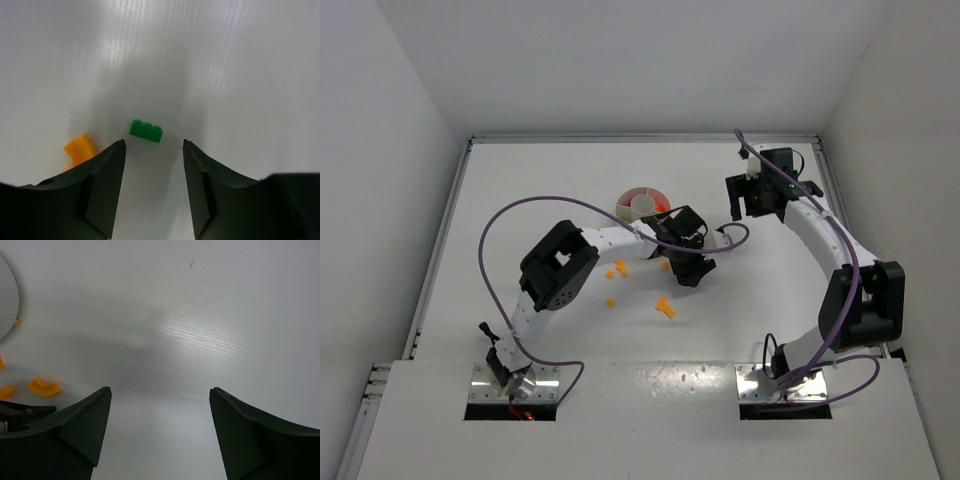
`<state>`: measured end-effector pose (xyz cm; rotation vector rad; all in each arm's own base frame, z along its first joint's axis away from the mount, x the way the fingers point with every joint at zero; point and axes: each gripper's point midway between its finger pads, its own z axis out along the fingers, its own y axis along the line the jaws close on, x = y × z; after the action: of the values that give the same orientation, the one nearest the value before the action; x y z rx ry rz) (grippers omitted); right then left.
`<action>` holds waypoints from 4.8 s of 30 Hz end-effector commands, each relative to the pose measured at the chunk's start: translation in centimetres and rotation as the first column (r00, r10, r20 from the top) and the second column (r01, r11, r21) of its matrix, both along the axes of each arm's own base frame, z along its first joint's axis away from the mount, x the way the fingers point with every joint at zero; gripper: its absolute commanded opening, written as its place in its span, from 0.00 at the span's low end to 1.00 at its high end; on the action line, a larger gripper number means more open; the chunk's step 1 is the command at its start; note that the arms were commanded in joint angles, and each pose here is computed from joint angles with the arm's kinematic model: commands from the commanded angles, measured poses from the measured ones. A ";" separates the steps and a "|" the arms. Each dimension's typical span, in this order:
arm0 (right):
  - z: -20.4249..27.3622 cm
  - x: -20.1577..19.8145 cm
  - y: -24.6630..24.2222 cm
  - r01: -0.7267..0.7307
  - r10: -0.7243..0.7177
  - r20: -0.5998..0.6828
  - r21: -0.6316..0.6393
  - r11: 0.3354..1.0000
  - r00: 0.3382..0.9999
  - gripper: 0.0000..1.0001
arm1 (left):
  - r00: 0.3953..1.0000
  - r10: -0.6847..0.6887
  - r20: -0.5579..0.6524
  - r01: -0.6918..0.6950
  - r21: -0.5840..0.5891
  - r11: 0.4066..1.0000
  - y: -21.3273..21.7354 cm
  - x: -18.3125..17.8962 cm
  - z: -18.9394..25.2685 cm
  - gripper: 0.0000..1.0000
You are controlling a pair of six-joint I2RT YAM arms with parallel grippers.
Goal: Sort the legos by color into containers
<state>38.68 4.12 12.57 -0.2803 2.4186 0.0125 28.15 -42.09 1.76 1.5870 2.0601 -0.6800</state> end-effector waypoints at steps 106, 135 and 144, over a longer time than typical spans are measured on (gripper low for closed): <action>1.8 1.6 2.0 -0.064 0.063 0.022 0.071 0.995 0.998 0.77 | 0.929 0.337 0.153 -0.334 -0.042 0.941 10.5 8.9 13.5 0.00; 3.2 1.6 1.1 -0.167 0.170 0.045 -0.062 0.984 0.984 0.83 | 0.896 0.400 0.192 -0.324 -0.333 0.886 11.3 9.4 24.3 1.00; 9.0 3.0 2.1 -0.229 0.245 0.176 -0.108 0.967 0.953 0.88 | 0.669 0.728 0.150 -0.568 -0.529 0.630 18.0 10.8 31.9 1.00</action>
<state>40.71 5.44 16.77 -0.5473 2.3254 0.0114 37.55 -27.21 31.77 0.7507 1.8390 -0.5266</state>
